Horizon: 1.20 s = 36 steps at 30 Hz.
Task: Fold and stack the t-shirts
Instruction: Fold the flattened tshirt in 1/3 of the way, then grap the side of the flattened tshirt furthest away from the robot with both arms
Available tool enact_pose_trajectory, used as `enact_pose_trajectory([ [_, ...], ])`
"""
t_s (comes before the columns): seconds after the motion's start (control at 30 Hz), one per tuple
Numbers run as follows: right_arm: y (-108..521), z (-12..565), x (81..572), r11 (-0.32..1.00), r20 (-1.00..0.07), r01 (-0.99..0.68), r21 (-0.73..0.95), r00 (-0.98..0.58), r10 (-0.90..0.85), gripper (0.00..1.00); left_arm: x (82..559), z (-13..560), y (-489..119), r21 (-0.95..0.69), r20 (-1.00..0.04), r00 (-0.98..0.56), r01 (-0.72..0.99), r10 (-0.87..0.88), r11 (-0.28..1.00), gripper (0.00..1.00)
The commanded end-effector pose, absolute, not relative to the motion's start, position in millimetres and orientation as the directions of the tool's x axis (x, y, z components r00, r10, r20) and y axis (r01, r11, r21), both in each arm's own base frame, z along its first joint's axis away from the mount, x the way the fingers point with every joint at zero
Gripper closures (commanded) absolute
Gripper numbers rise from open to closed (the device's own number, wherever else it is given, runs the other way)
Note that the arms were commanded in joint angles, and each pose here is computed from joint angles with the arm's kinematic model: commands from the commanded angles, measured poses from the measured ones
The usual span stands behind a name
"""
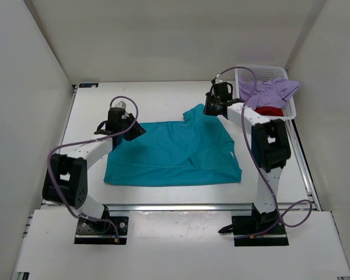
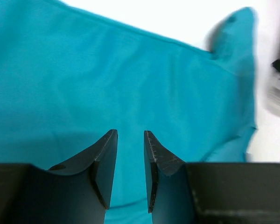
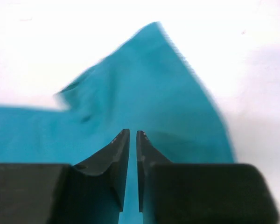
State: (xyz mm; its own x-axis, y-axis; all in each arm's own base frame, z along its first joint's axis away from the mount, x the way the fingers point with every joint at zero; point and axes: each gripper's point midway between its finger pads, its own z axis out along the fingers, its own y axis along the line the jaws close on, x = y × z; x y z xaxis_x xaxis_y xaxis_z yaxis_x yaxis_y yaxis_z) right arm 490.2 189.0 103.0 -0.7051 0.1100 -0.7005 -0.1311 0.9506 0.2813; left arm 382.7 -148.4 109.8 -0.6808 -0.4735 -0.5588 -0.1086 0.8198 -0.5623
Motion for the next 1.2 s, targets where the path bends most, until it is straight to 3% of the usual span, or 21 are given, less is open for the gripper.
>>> enact_pose_trajectory([
  [0.0,172,85,532,0.952,-0.679,-0.122,0.281,-0.726,0.108,0.88,397,105,-132,-0.557,-0.551,-0.683,-0.127,-0.48,0.821,0.6],
  [0.13,179,48,564,0.949,-0.618,-0.124,0.29,-0.781,0.087,0.82,416,91,-118,-0.536,-0.527,-0.693,-0.177,-0.491,0.825,0.62],
  [0.43,189,52,614,0.944,-0.642,-0.144,0.298,-0.762,0.086,0.65,432,77,-99,-0.515,-0.514,-0.686,-0.234,-0.515,0.825,0.61],
  [0.6,189,34,616,0.935,-0.572,-0.117,0.335,-0.814,0.103,0.67,444,74,-80,-0.49,-0.51,-0.674,-0.285,-0.535,0.824,0.61],
  [0.87,195,30,606,0.948,-0.556,-0.124,0.294,-0.829,0.064,0.68,461,78,-42,-0.439,-0.526,-0.648,-0.349,-0.551,0.828,0.61],
  [1.03,197,42,603,0.956,-0.567,-0.123,0.267,-0.822,0.053,0.68,469,83,-16,-0.393,-0.554,-0.627,-0.383,-0.548,0.836,0.55],
  [1.17,195,44,604,0.951,-0.566,-0.12,0.284,-0.822,0.065,0.81,475,73,-2,-0.37,-0.551,-0.624,-0.413,-0.554,0.832,0.53],
])
